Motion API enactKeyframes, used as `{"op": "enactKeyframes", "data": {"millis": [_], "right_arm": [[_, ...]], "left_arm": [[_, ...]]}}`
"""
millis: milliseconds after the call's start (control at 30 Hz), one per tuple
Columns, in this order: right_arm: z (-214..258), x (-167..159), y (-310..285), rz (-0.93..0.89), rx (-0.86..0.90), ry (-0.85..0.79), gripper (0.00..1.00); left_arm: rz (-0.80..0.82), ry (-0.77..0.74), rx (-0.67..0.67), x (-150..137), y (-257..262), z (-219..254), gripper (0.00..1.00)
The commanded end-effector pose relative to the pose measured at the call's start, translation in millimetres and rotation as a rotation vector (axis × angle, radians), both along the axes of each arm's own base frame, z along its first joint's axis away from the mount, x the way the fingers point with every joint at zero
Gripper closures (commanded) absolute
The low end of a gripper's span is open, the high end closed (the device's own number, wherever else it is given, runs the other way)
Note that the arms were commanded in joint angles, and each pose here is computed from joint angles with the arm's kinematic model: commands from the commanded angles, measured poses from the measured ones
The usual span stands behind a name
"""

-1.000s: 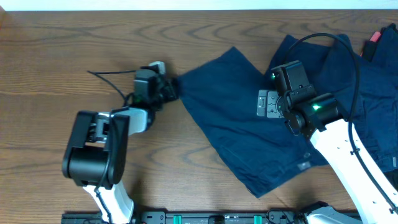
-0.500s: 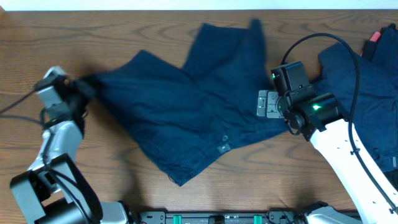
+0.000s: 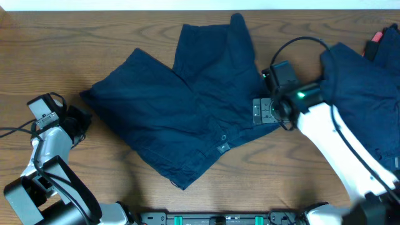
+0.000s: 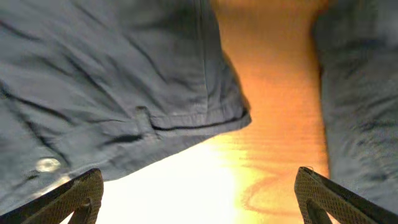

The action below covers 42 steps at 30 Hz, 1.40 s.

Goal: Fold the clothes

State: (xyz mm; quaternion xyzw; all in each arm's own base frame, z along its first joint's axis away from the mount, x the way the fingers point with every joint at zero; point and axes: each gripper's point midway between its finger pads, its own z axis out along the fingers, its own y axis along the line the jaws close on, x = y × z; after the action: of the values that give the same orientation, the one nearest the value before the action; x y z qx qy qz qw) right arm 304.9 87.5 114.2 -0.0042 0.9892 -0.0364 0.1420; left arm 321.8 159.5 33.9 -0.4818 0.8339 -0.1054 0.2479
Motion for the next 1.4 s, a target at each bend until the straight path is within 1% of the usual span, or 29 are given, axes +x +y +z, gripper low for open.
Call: {"op": "enactKeyframes", "data": {"millis": [0, 67, 133, 167, 233, 267, 300, 433, 500, 533, 567, 600, 633, 667, 767, 867, 1067, 1233, 1267, 1367], "right_arm": [[-24.7, 2.2, -21.4, -0.133, -0.048, 0.070, 0.03], [-37.7, 9.2, -28.2, -0.156, -0.081, 0.081, 0.01], [-48.3, 17.5, -30.1, -0.159, -0.090, 0.079, 0.01], [-52.9, 21.2, -30.2, -0.149, -0.092, 0.079, 0.01], [-62.2, 25.6, -28.4, -0.123, -0.095, 0.089, 0.01], [-67.4, 26.5, -25.3, -0.103, -0.086, 0.101, 0.01], [-72.0, 26.5, -21.6, -0.081, -0.073, 0.115, 0.01], [-92.4, 23.2, -10.2, -0.015, -0.031, 0.180, 0.03], [-101.5, 20.8, -10.8, -0.013, -0.039, 0.207, 0.06], [-105.2, 19.2, -10.9, -0.012, -0.043, 0.219, 0.13], [-109.0, 17.0, -11.0, -0.011, -0.048, 0.234, 0.25], [-111.4, 15.3, -11.3, -0.011, -0.051, 0.245, 0.50], [-113.6, 13.2, -11.9, -0.012, -0.055, 0.257, 0.79], [-114.1, 11.6, -12.5, -0.018, -0.057, 0.264, 0.99], [-113.3, 5.5, -12.7, -0.052, -0.049, 0.285, 0.99], [-111.7, -11.6, -5.3, -0.053, 0.000, 0.358, 0.99], [-108.3, -38.8, 6.5, 0.036, 0.073, 0.484, 0.99], [-105.7, -50.1, 7.4, 0.032, 0.085, 0.533, 0.99], [-105.1, -51.7, 11.7, 0.032, 0.111, 0.542, 0.99], [-102.8, -54.5, 28.8, 0.054, 0.211, 0.560, 0.99]], "left_arm": [[0.002, 0.014, 0.004, -4.1, 0.3, -0.4, 0.89], [0.002, 0.018, 0.001, -5.0, -0.2, -1.0, 0.90], [0.002, 0.018, 0.001, -5.0, -0.3, -1.0, 0.90], [0.002, 0.018, 0.001, -5.0, -0.3, -1.0, 0.88], [0.002, 0.018, 0.001, -5.0, -0.3, -1.0, 0.83], [0.002, 0.018, 0.001, -5.0, -0.3, -1.0, 0.76], [0.002, 0.018, 0.001, -5.0, -0.4, -1.0, 0.73], [0.000, 0.019, -0.004, -5.3, -1.4, -1.3, 0.65], [0.000, 0.019, -0.004, -5.4, -1.4, -1.3, 0.62], [0.000, 0.019, -0.004, -5.4, -1.4, -1.3, 0.62], [0.000, 0.019, -0.004, -5.4, -1.4, -1.3, 0.61], [0.000, 0.019, -0.004, -5.4, -1.4, -1.3, 0.61], [0.000, 0.020, -0.005, -5.5, -1.5, -1.4, 0.61], [0.000, 0.020, -0.005, -5.6, -1.5, -1.4, 0.61], [-0.002, 0.024, -0.011, -6.5, -2.7, -2.0, 0.61], [-0.002, 0.024, -0.010, -6.4, -2.7, -2.0, 0.61], [-0.002, 0.023, -0.011, -6.3, -2.8, -1.9, 0.61], [-0.031, -0.009, -0.052, -1.2, -11.2, 0.8, 0.61], [-0.037, -0.015, -0.060, 0.0, -13.4, 1.4, 0.60], [-0.051, -0.019, -0.065, 2.1, -17.6, 1.8, 0.51]]}}
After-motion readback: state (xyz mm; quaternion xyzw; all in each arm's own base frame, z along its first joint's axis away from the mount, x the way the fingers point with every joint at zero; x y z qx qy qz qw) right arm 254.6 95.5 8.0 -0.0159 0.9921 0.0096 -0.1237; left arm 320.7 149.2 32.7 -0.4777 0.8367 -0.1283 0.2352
